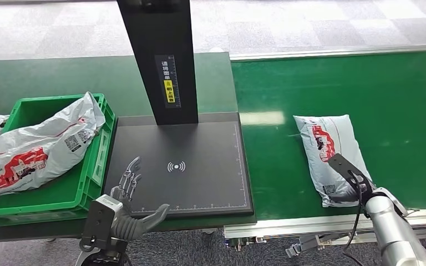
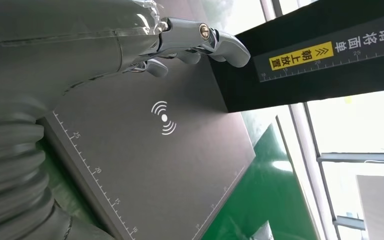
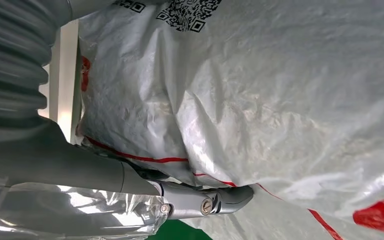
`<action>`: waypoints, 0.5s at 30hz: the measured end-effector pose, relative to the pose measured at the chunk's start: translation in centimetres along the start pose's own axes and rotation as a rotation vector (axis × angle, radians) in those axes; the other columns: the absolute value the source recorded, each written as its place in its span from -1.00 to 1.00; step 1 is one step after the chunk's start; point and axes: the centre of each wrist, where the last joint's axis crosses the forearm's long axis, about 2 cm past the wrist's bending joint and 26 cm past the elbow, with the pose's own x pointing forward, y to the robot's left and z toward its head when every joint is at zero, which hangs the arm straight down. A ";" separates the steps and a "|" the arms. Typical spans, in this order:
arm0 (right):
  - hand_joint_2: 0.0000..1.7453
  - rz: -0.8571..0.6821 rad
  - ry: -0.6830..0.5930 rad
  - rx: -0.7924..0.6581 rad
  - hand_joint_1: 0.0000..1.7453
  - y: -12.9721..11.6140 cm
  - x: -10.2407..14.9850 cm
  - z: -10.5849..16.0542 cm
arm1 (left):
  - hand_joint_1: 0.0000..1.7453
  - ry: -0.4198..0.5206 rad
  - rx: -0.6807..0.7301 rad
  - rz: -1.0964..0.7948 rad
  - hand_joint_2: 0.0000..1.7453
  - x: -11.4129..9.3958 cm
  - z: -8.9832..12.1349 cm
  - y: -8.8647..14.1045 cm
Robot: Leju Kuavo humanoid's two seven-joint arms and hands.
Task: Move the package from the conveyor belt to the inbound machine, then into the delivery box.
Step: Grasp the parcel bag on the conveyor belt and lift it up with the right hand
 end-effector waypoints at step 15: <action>1.00 0.090 0.015 -0.022 1.00 0.0 0.5 0.1 | -1.00 0.010 -0.009 -0.004 1.00 0.0 0.0 0.0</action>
